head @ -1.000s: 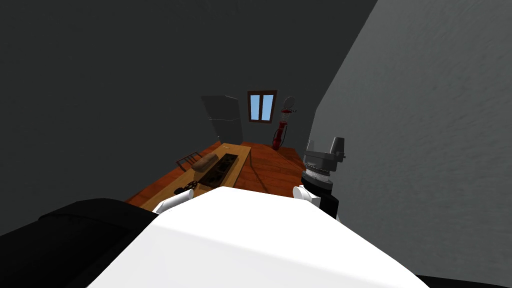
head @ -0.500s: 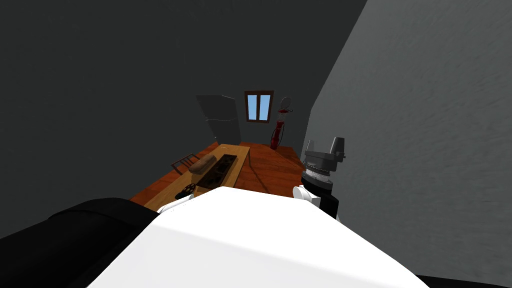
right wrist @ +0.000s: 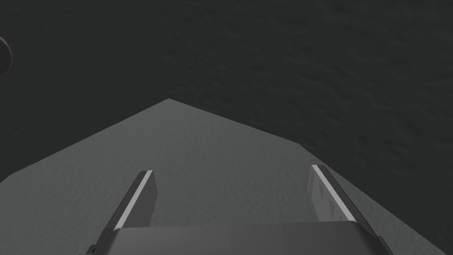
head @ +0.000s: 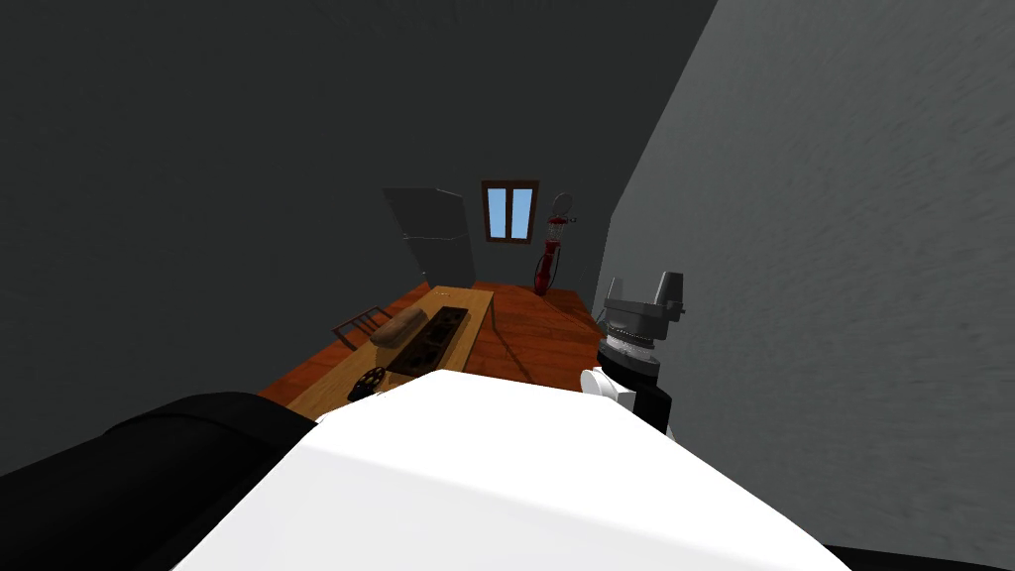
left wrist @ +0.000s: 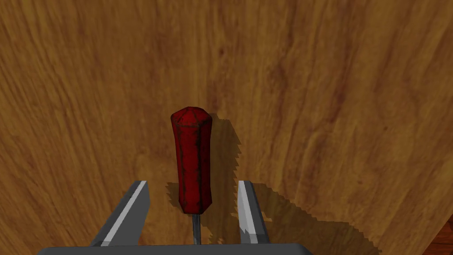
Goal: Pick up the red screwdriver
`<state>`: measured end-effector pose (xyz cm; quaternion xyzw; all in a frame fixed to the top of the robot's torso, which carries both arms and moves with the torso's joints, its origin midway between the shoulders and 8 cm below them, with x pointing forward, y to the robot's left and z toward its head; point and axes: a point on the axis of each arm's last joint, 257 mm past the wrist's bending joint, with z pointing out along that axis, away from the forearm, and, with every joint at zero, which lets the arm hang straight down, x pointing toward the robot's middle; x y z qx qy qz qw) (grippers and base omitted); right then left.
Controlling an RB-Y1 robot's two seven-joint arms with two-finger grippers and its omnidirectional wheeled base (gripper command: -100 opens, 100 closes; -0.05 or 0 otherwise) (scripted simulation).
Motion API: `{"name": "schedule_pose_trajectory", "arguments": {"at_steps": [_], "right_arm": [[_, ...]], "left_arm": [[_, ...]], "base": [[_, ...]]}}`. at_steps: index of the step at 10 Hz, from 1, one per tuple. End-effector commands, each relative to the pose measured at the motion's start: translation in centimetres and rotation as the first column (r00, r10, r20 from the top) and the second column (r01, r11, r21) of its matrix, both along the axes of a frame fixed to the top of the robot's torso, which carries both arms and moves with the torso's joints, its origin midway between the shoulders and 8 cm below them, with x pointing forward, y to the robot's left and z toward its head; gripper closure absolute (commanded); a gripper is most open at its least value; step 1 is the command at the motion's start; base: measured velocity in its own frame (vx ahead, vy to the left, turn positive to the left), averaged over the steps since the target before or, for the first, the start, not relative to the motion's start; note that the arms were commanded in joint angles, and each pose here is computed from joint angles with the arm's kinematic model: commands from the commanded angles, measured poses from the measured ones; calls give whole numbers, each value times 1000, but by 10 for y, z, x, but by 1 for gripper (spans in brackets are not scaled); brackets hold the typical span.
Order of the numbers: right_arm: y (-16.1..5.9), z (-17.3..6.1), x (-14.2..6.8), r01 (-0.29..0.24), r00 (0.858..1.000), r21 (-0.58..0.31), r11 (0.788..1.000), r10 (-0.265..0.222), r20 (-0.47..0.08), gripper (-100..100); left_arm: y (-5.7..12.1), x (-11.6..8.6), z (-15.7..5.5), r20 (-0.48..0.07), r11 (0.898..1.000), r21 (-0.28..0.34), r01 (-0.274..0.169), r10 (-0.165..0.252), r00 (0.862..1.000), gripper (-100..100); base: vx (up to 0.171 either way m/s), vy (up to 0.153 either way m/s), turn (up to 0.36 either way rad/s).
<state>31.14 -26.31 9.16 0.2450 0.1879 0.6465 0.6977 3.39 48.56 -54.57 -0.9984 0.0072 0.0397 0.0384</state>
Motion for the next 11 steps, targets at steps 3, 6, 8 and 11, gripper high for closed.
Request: {"name": "schedule_pose_trajectory", "arguments": {"at_steps": [3,6,8,11], "right_arm": [[0,0,0,0,1000,0,1000,0,0,0],[0,0,0,0,1000,0,1000,0,0,0],[0,0,0,0,1000,0,1000,0,0,0],[0,0,0,0,1000,0,1000,0,0,0]], "left_arm": [[-1,0,0,0,1000,-2,-1,1,1000,100],[15,12,3,-1,999,23,23,-23,1000,100],[28,17,6,-12,998,41,41,-40,999,100],[49,35,14,4,996,67,66,-67,998,100]], "base": [[0,0,0],[4,-4,52],[21,-26,135],[20,-46,119]]}}
